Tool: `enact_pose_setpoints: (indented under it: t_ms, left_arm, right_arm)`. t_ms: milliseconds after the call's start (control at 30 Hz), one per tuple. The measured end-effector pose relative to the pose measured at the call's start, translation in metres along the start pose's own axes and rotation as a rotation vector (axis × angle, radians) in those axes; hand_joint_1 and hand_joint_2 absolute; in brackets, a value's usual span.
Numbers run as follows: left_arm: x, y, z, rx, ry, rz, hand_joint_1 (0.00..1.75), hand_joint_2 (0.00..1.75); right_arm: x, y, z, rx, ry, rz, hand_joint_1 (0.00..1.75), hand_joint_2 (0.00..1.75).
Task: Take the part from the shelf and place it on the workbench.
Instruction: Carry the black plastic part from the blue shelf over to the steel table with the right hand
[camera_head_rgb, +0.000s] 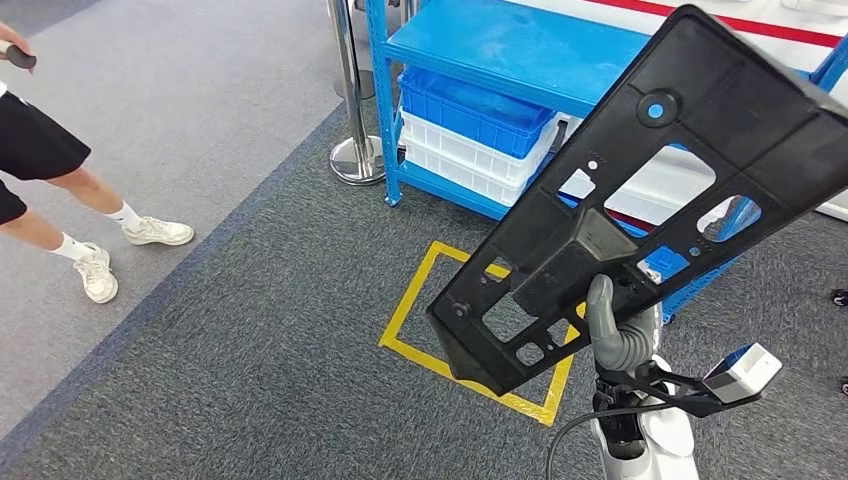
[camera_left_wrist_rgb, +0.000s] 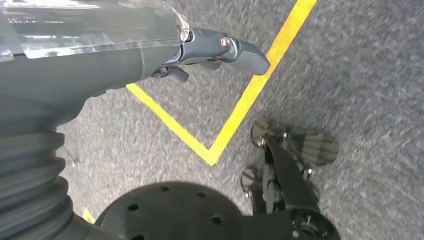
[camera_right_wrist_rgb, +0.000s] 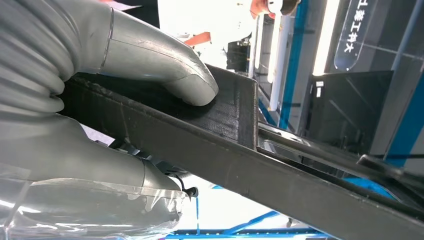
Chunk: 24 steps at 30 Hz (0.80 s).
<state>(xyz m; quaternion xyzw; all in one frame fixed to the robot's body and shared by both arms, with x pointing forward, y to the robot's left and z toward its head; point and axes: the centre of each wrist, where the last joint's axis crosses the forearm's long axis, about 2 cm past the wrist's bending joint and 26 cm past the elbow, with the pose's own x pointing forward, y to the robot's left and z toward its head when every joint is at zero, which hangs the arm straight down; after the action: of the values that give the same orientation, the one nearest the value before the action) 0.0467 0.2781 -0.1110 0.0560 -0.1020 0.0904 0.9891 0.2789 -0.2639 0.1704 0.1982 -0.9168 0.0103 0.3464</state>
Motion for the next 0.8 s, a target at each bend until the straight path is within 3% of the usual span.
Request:
enact_pose_setpoints:
  t_ms: [800]
  left_arm:
    - [0.003,0.003,-0.001,0.012,-0.016,-0.008,0.00,1.75]
  right_arm:
    - [0.006,-0.002,0.011,-0.011,-0.005,0.009,1.75,1.75]
